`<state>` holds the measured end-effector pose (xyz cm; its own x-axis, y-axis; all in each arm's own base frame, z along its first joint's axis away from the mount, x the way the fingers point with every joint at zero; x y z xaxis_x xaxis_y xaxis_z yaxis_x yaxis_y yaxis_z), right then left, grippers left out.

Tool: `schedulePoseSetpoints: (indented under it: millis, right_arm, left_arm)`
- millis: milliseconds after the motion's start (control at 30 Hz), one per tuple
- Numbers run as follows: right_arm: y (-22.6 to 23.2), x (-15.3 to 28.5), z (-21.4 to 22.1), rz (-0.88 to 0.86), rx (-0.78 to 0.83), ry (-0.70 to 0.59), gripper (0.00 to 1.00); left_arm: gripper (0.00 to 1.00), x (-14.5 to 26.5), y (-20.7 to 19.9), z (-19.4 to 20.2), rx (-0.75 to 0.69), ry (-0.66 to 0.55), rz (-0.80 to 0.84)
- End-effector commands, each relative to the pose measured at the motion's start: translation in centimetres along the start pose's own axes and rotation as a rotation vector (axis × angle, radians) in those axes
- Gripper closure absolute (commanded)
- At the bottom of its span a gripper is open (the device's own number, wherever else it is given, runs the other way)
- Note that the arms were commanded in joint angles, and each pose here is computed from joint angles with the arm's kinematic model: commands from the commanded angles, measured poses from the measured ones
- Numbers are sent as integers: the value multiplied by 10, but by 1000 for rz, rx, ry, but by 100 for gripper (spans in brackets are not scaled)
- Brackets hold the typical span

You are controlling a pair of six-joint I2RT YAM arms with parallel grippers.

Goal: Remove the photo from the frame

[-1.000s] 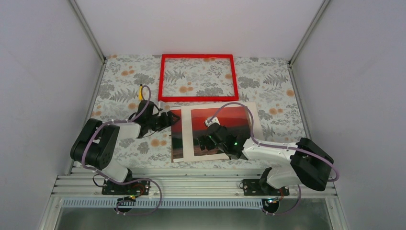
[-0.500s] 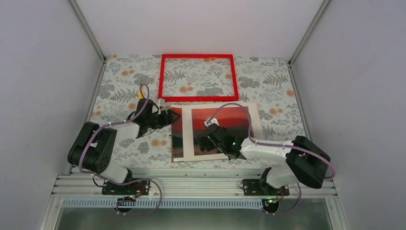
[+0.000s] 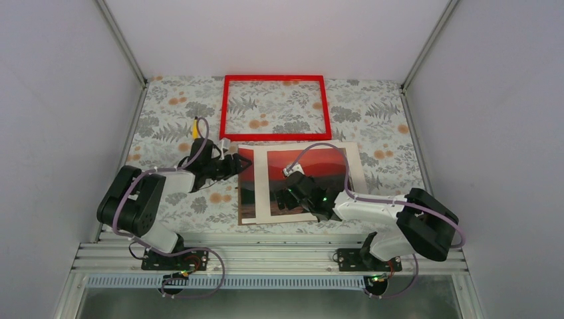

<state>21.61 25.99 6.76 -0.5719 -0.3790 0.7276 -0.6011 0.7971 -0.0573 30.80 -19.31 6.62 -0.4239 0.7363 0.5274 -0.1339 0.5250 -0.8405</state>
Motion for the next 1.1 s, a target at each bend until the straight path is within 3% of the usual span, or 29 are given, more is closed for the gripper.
schedulePoseSetpoints:
  millis: [0,533,933,1067]
  right_arm:
    - [2,-1,-11,7,0,-33,0]
    - [2,-2,-9,6,-2,-28,0]
    - [1,-2,-8,9,-1,-29,0]
    - [1,-3,-7,9,-2,-23,0]
  left_arm:
    - [36,-4,1,8,-13,26,28]
    - [52,-14,2,37,-11,71,49]
    - [69,-12,6,46,1,63,55]
    - [70,-13,7,49,-1,70,56]
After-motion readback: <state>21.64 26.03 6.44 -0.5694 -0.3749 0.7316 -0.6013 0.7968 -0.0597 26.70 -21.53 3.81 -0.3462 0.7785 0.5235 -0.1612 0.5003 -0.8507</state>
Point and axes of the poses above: each gripper's point midway between its finger pads, its own x axis back along the fingers, its own y axis along the line the jaws close on, z = x × y, the point moved 1 cm from there along x, back along the fingers, and after that the axes turned 13 degrees about x, right-handed, at the moved point
